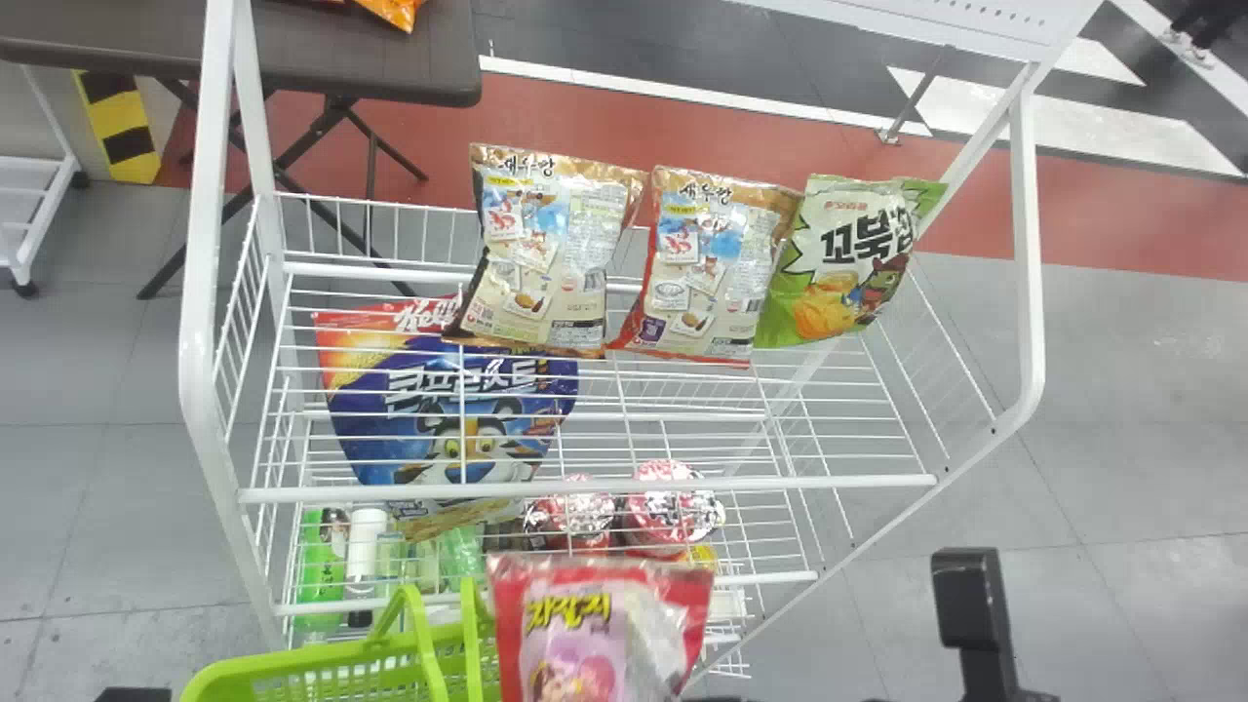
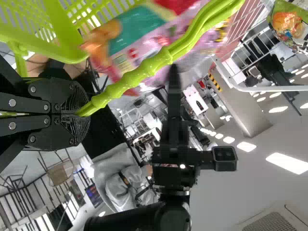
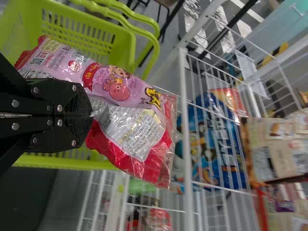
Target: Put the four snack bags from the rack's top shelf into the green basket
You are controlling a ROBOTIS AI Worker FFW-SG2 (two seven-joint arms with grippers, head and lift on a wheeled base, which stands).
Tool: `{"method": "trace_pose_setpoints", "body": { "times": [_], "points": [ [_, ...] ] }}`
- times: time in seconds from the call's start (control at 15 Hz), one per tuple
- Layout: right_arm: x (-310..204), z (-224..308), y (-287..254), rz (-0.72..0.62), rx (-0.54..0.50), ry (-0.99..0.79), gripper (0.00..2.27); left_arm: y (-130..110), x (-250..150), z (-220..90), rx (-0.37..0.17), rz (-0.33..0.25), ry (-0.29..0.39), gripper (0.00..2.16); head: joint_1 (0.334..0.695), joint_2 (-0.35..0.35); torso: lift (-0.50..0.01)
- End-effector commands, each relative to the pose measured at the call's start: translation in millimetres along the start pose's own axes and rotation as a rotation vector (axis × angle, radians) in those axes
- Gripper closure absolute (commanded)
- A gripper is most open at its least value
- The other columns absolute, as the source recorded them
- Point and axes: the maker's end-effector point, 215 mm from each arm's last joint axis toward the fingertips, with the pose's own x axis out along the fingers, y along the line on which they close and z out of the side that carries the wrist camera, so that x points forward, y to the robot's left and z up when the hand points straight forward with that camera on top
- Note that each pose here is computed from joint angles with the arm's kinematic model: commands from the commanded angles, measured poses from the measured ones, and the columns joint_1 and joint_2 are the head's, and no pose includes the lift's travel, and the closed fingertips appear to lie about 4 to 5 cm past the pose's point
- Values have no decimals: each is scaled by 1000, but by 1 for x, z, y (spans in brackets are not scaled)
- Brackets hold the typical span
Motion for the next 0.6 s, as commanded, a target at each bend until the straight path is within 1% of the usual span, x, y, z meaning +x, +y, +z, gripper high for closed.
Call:
{"method": "trace_pose_setpoints", "body": {
  "times": [0.0, 0.13, 0.27, 0.33, 0.4, 0.53],
  "points": [
    [11, -28, 10, 36, 32, 79, 2013, -1, 2, 2, 7, -5, -6, 1544, 695, -350, 0],
    [30, -53, 21, 61, 26, 151, 2013, -1, 2, 2, 7, -5, -5, 1544, 695, -350, 0],
    [48, -67, 25, 53, 2, 195, 2003, -4, 1, 0, 5, -10, -8, 1544, 695, -350, 0],
    [55, -69, 24, 36, -12, 204, 1953, -5, 1, 0, 7, -12, -9, 1544, 695, -350, 0],
    [61, -68, 20, 23, -25, 203, 1750, -6, 1, 0, 7, -14, -9, 1544, 695, -350, 0],
    [80, -76, 18, -8, -82, 244, 1730, -8, 2, -1, 5, -19, -8, 1544, 695, -350, 0]
  ]
}}
